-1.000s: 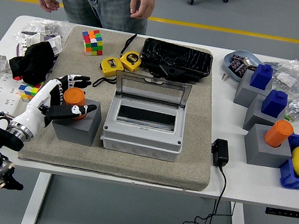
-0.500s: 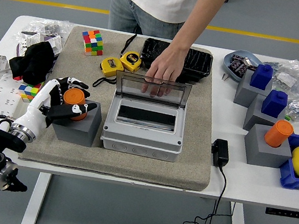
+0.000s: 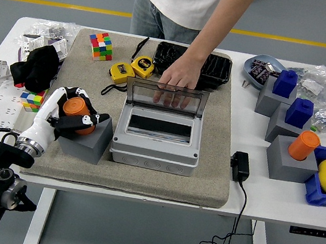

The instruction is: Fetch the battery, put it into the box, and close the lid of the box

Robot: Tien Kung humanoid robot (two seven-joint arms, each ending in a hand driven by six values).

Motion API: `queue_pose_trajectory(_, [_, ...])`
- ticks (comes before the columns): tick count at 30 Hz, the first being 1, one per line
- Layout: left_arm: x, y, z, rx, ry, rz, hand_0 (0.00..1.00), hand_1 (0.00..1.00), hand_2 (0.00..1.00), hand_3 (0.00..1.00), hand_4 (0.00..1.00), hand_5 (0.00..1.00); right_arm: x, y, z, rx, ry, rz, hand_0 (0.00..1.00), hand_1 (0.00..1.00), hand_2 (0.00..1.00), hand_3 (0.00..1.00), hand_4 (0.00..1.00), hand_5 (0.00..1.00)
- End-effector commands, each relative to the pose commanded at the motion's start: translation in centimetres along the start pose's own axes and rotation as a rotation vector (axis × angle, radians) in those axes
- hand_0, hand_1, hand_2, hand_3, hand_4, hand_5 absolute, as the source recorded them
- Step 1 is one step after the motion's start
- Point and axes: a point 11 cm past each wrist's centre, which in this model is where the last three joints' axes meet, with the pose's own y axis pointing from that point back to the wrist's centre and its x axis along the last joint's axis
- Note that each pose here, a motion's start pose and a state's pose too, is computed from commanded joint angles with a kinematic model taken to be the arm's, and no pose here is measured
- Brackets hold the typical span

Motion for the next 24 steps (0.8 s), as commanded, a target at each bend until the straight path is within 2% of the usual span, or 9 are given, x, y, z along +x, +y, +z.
queue_pose_trajectory(2, [0.1, 0.0, 0.0, -0.006, 0.003, 0.014, 0.178, 0.251, 0.223, 0.197, 0.998, 0.002, 0.0, 0.0, 0.0, 0.0, -0.001, 0.001, 0.958, 0.818, 0.779, 0.793, 0.998, 0.998])
queue_pose_trajectory(3, [0.2, 0.0, 0.1, -0.008, 0.005, 0.022, 0.121, 0.14, 0.148, 0.158, 0.998, 0.002, 0.0, 0.0, 0.0, 0.0, 0.0, 0.001, 0.958, 0.818, 0.779, 0.793, 0.998, 0.998])
queue_pose_trajectory(8, [0.6, -0.1, 0.2, -0.022, 0.015, 0.063, 0.121, 0.14, 0.148, 0.158, 0.998, 0.002, 0.1, 0.0, 0.0, 0.0, 0.0, 0.002, 0.958, 0.818, 0.779, 0.793, 0.998, 0.998])
queue_pose_trajectory(9, [0.7, -0.1, 0.3, -0.025, 0.017, 0.068, 0.09, 0.093, 0.122, 0.126, 0.998, 0.002, 0.1, 0.0, 0.0, -0.001, 0.0, 0.002, 0.958, 0.818, 0.779, 0.793, 0.998, 0.998])
queue_pose_trajectory(14, [0.8, -0.2, 0.5, -0.032, 0.02, 0.083, 0.09, 0.093, 0.122, 0.126, 0.998, 0.002, 0.0, 0.0, 0.0, 0.0, 0.002, -0.001, 0.958, 0.818, 0.779, 0.793, 0.998, 0.998])
queue_pose_trajectory(15, [0.8, -0.2, 0.5, -0.034, 0.025, 0.087, 0.069, 0.063, 0.1, 0.096, 0.998, 0.002, 0.0, 0.0, 0.0, 0.0, 0.003, -0.002, 0.958, 0.818, 0.779, 0.793, 0.998, 0.998])
queue_pose_trajectory(24, [0.7, -0.4, 1.1, -0.054, 0.07, 0.115, 0.061, 0.063, 0.095, 0.085, 0.998, 0.002, 0.0, 0.0, 0.1, -0.002, 0.006, -0.001, 0.958, 0.818, 0.779, 0.792, 0.998, 0.998])
